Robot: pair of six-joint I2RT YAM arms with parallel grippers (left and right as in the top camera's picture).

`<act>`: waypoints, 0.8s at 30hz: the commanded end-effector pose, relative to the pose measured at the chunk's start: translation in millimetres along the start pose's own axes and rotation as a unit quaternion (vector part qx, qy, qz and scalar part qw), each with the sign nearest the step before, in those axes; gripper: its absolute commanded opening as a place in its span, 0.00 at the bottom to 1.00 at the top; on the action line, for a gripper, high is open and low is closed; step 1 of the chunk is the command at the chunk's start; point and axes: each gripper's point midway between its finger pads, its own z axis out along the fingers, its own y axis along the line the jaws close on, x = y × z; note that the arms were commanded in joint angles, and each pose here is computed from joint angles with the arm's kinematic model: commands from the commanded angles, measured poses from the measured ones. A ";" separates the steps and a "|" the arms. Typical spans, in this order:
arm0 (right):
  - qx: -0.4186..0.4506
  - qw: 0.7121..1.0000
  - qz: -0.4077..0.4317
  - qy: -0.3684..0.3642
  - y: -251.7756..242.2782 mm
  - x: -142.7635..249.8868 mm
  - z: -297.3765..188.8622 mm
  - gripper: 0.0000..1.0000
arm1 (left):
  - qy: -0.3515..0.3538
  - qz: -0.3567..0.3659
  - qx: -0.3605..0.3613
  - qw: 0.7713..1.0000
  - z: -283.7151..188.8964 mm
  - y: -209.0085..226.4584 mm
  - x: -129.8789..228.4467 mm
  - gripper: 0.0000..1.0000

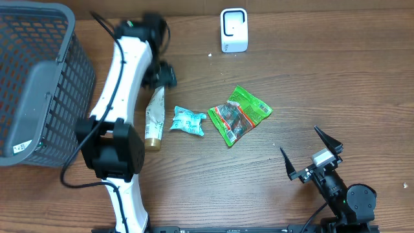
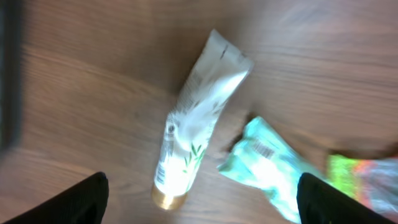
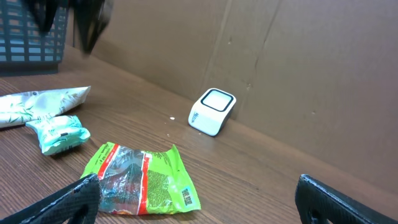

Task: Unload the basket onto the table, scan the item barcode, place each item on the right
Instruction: 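Carry the white Pantene tube out and set it on the table, then lower the left gripper into the basket and grasp the green AXE box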

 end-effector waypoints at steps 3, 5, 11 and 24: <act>0.000 1.000 0.005 -0.001 1.0 1.9 0.3 1.00 | -0.141 0.000 0.039 0.989 -108.7 21.8 -32.2 0.95; 0.000 1.000 0.005 -0.001 1.0 1.9 0.3 1.00 | -0.186 0.002 0.055 0.981 -138.0 35.4 -38.5 0.99; 0.000 1.000 0.005 -0.001 1.0 1.9 0.3 1.00 | -0.237 -0.099 0.045 0.965 -177.8 126.2 -35.2 1.00; 0.000 1.000 0.005 -0.001 1.0 1.9 0.3 1.00 | -0.120 -0.435 -0.020 0.892 -101.1 345.9 26.7 0.98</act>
